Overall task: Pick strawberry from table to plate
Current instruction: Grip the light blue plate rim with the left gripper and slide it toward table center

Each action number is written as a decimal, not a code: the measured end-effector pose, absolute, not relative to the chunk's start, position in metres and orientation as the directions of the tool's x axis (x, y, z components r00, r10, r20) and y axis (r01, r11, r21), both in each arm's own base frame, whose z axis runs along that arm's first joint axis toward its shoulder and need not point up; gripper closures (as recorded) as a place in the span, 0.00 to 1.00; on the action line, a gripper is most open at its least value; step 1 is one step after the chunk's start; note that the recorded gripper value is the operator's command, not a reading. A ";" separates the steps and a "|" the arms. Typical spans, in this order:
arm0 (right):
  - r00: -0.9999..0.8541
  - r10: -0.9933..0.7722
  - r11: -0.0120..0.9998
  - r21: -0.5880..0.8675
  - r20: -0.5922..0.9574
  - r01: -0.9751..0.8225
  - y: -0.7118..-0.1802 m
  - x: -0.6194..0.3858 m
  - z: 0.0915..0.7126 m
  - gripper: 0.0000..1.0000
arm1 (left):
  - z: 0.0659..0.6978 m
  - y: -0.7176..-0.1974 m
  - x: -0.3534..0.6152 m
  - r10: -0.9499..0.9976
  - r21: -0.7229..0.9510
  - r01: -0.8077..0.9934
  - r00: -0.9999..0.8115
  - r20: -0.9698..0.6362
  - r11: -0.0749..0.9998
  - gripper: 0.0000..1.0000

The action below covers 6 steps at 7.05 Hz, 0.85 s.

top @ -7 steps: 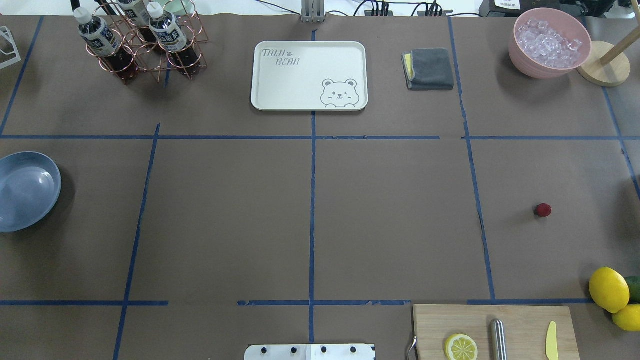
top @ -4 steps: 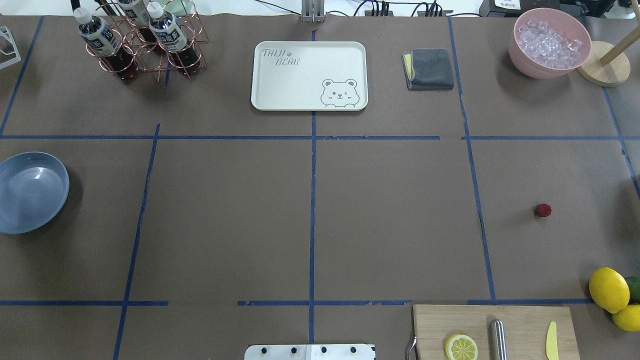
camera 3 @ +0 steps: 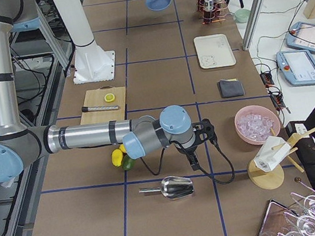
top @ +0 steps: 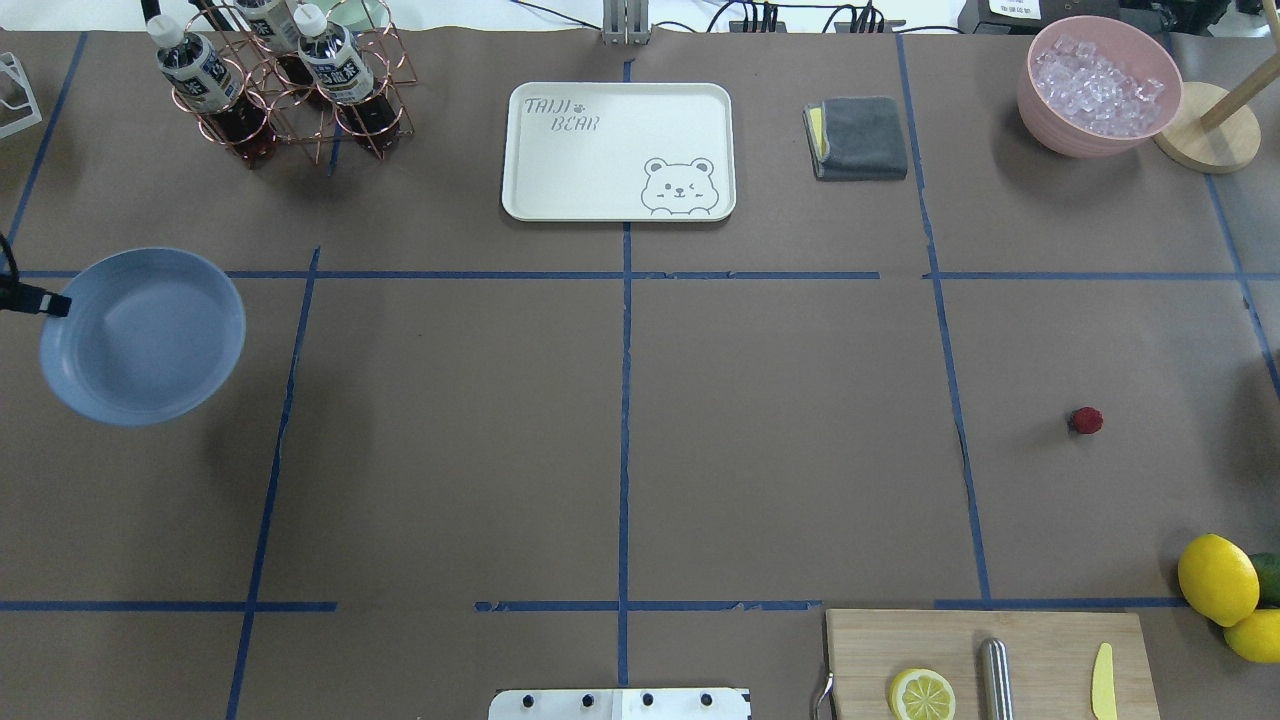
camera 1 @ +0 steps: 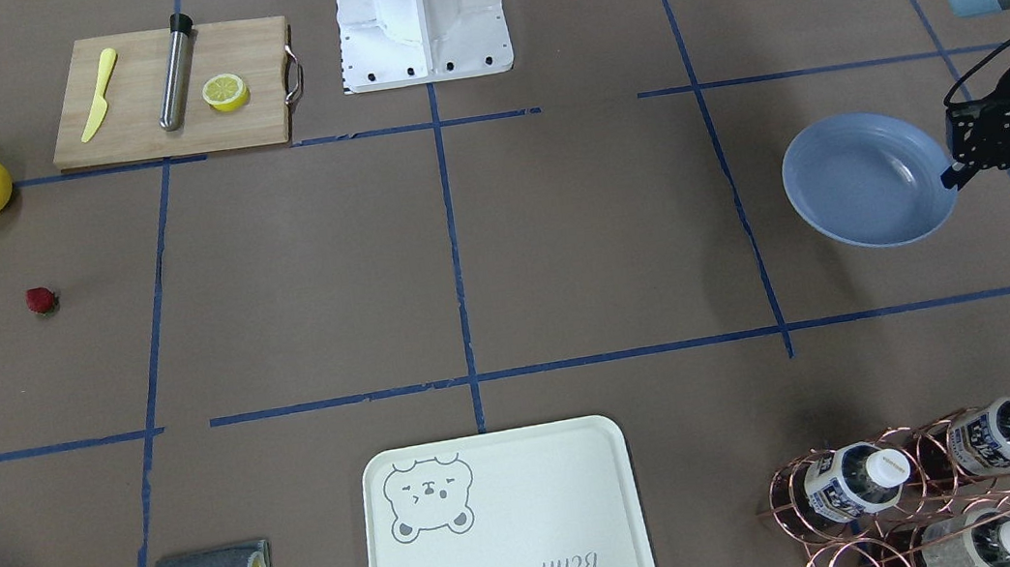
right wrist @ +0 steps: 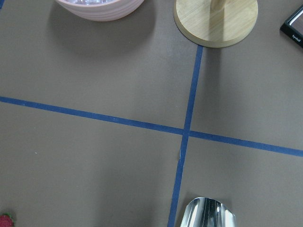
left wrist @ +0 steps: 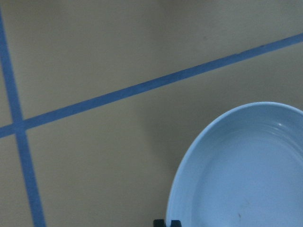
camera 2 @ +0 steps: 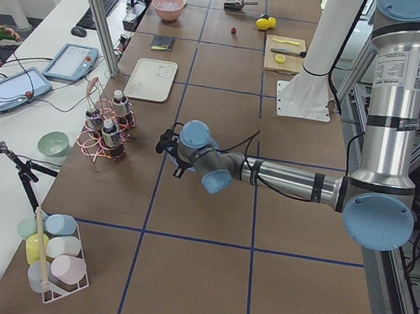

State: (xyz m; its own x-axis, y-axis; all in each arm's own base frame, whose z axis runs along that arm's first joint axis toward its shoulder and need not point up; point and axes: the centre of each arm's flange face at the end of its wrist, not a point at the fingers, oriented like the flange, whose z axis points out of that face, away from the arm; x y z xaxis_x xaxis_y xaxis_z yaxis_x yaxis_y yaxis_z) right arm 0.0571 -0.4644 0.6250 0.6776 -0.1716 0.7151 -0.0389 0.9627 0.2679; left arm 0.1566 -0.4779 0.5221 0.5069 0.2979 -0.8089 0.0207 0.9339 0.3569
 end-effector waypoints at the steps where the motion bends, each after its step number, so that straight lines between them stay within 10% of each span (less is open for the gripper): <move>1: 0.678 -0.169 0.963 0.265 0.716 -0.039 -0.463 0.057 0.626 0.00 | 0.463 -0.485 0.203 0.280 0.330 0.036 0.450 -0.848 0.943 1.00; 6: 0.679 -0.161 0.966 0.257 0.717 -0.042 -0.460 0.057 0.629 0.00 | 0.291 -0.433 0.512 0.182 0.199 0.022 0.318 -0.930 0.980 1.00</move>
State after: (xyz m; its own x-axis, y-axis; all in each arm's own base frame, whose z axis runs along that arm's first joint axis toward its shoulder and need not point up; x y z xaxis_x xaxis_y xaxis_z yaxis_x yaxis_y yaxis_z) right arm 0.0572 -0.4603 0.6291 0.6786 -0.1610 0.7167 -0.0419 0.9656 0.2566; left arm 0.5121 -0.4334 0.2906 0.3183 0.1817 -0.9304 0.0225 0.9797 0.1991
